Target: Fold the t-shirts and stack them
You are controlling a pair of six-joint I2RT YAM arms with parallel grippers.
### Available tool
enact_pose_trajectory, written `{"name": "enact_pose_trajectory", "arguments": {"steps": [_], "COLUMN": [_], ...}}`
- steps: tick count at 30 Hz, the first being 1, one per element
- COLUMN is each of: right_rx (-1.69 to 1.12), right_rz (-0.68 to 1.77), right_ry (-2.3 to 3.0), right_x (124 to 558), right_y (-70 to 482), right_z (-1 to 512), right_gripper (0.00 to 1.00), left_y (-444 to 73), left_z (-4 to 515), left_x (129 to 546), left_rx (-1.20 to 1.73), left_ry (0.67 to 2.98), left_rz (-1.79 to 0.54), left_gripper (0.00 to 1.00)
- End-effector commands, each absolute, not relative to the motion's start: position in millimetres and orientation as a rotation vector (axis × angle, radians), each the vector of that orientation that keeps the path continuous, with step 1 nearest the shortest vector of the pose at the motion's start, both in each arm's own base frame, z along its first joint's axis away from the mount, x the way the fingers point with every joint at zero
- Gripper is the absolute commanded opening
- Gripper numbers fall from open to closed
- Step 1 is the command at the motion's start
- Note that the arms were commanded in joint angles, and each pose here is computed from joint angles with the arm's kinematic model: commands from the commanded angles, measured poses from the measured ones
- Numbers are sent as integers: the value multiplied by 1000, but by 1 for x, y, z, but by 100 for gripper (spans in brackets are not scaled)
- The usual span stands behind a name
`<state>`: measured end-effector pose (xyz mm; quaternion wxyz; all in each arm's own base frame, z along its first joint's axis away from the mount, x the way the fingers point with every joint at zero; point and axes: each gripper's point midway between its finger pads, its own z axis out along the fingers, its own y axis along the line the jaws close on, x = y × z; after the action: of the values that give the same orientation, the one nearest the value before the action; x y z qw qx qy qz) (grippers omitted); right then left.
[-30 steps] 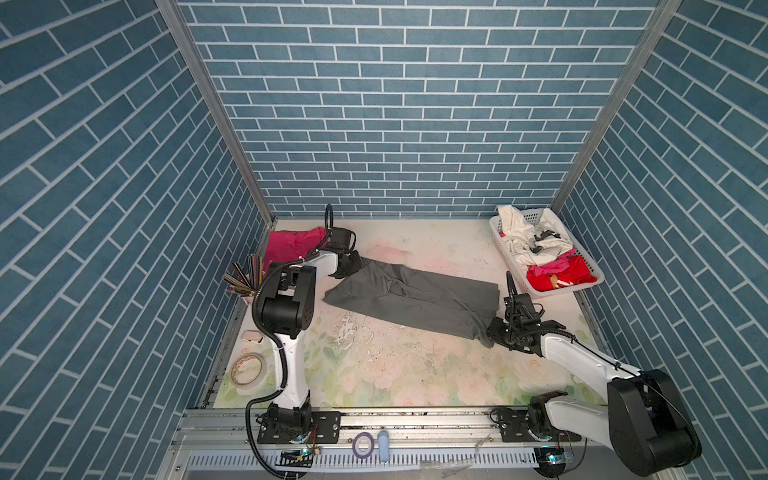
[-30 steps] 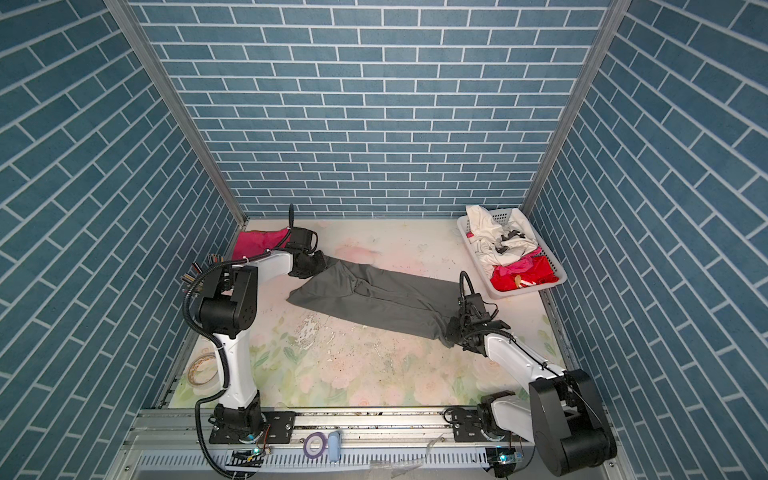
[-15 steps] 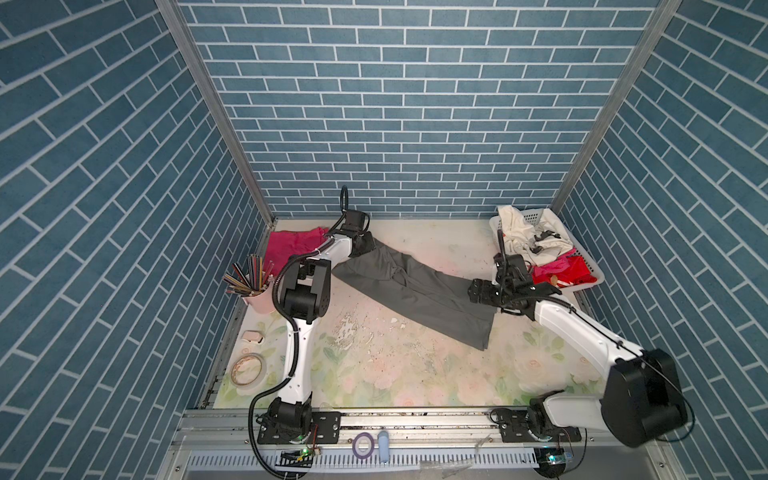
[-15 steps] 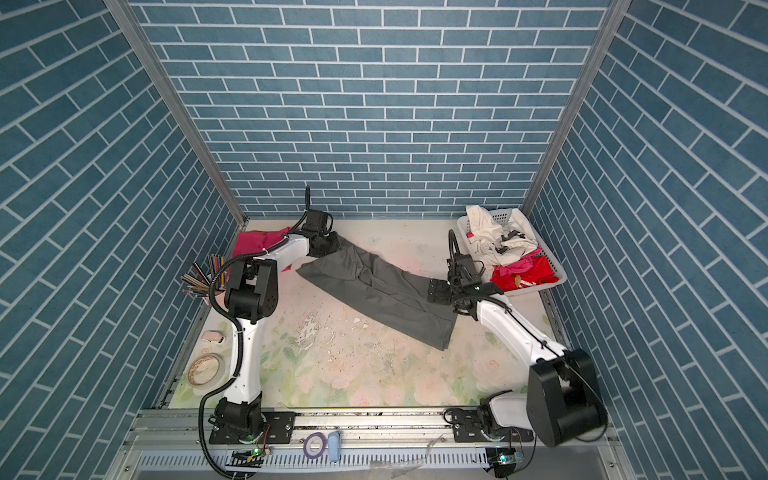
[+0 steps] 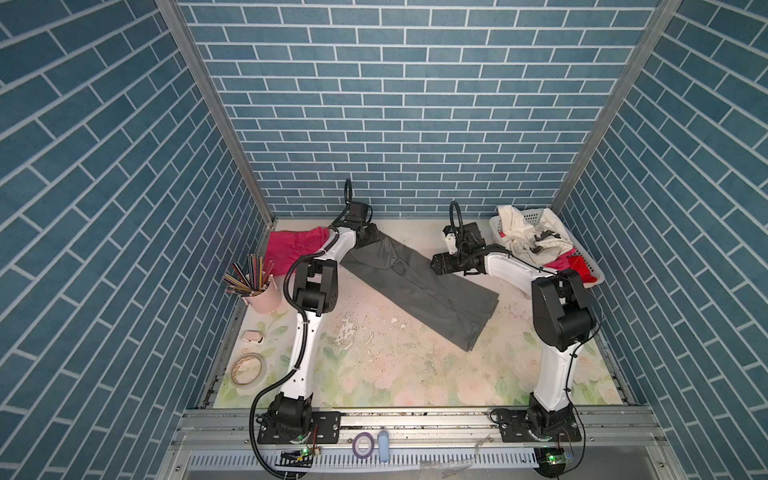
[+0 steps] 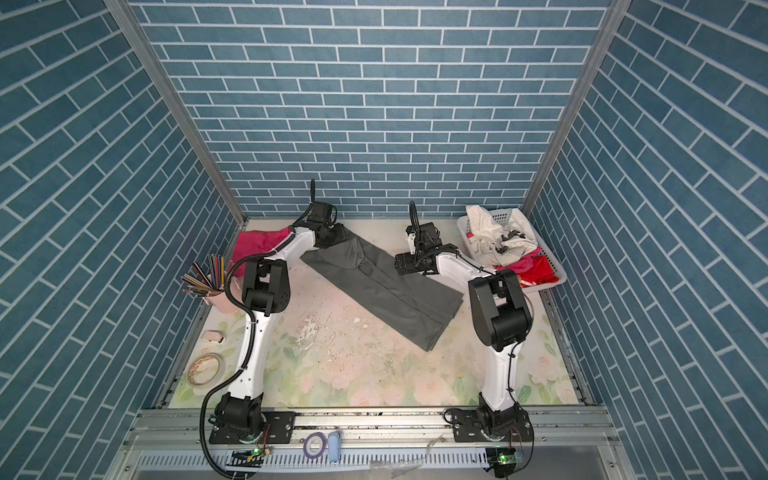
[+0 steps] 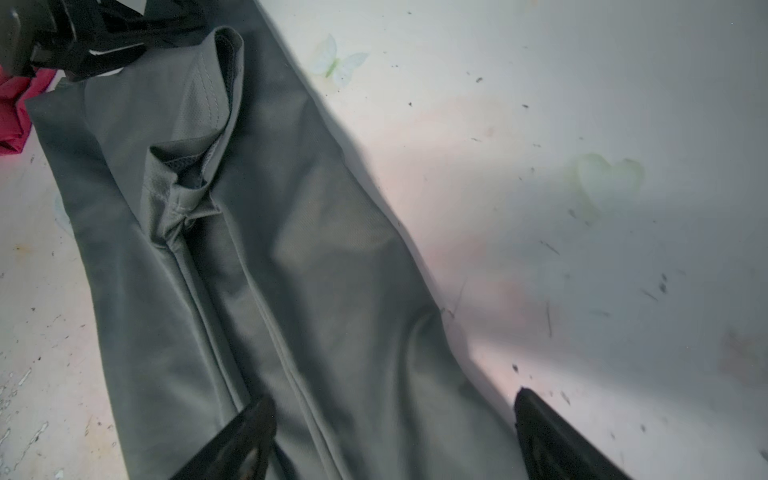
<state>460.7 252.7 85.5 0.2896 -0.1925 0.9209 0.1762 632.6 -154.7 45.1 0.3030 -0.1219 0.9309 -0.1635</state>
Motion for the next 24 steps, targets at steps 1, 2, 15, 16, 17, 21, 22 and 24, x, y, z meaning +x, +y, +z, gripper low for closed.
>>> {"name": "enact_pose_trajectory", "arguments": {"steps": [1, 2, 15, 16, 17, 21, 22, 24], "right_rx": [-640, -642, -735, -739, -740, -701, -692, -674], "right_rz": [488, 491, 533, 518, 514, 492, 487, 477], "right_ry": [2409, 2402, 2409, 2420, 2430, 2468, 2474, 2484], "right_x": [476, 483, 527, 529, 531, 538, 538, 539], "right_y": [270, 273, 333, 336, 338, 342, 344, 345], "right_z": [87, 86, 49, 43, 39, 24, 21, 15], "right_gripper": [89, 89, 73, 73, 72, 65, 61, 53], "left_y": [-146, -146, -171, -175, -178, -183, -183, -180], "left_z": [94, 107, 223, 224, 222, 204, 198, 188], "left_x": [629, 628, 540, 528, 517, 475, 465, 448], "left_rx": [-329, -324, -276, -272, -270, -266, -269, -279], "left_ry": [2427, 2409, 2204, 2198, 2197, 2223, 2234, 2254], "left_rz": [-484, -503, -853, -886, -913, -962, -969, -976], "left_gripper": [87, 87, 87, 87, 87, 87, 88, 87]}}
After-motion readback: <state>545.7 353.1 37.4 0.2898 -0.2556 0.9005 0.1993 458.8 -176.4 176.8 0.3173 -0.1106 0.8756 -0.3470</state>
